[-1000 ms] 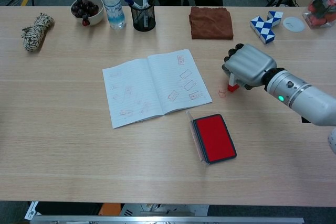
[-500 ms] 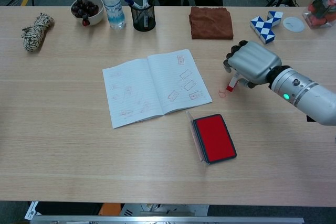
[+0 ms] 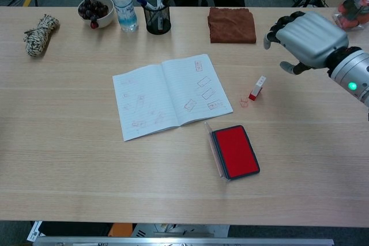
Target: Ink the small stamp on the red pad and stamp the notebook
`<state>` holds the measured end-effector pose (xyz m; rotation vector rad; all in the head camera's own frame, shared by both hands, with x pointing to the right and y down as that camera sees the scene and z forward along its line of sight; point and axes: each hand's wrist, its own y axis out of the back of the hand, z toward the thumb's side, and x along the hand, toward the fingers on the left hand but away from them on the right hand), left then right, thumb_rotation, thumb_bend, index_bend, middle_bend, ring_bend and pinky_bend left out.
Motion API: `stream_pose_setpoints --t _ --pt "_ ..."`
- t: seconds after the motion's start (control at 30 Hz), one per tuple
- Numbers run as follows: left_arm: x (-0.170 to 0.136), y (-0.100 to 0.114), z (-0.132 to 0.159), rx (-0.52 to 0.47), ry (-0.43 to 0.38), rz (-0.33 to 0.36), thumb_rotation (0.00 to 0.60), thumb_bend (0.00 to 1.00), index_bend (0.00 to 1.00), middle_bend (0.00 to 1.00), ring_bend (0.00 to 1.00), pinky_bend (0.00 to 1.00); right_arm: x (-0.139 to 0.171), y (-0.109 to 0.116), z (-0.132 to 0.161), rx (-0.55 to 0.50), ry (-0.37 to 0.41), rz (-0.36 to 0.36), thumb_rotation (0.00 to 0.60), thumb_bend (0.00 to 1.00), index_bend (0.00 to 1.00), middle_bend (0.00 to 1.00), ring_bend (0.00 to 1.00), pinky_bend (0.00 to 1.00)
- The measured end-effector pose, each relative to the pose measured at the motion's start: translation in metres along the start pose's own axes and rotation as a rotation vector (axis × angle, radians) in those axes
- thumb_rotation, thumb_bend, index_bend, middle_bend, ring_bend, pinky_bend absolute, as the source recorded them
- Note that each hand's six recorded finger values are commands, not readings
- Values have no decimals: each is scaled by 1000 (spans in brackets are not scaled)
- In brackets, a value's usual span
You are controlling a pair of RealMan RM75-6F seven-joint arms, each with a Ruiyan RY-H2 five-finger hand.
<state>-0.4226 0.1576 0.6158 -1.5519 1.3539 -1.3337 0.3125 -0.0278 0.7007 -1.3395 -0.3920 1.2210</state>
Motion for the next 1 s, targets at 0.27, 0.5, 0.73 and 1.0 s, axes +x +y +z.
stream_pose_setpoints --t 0.27,0.5,0.73,1.0 --pt "8 -1 4 30 -20 19 600 198 112 54 146 170 46 15 -65 -31 -180 -34 600 307 377 356 193 220" --pt "16 -2 9 54 -41 62 600 198 111 55 146 167 96 11 -107 -75 -323 -36 600 306 389 363 195 220" --pt "21 -6 15 43 -71 67 600 198 112 55 146 167 143 -2 -123 -137 -416 -29 600 307 410 370 195 220" --pt "23 -9 18 45 -76 68 600 198 111 55 146 166 169 -6 -127 -162 -449 -30 600 306 417 377 195 220"
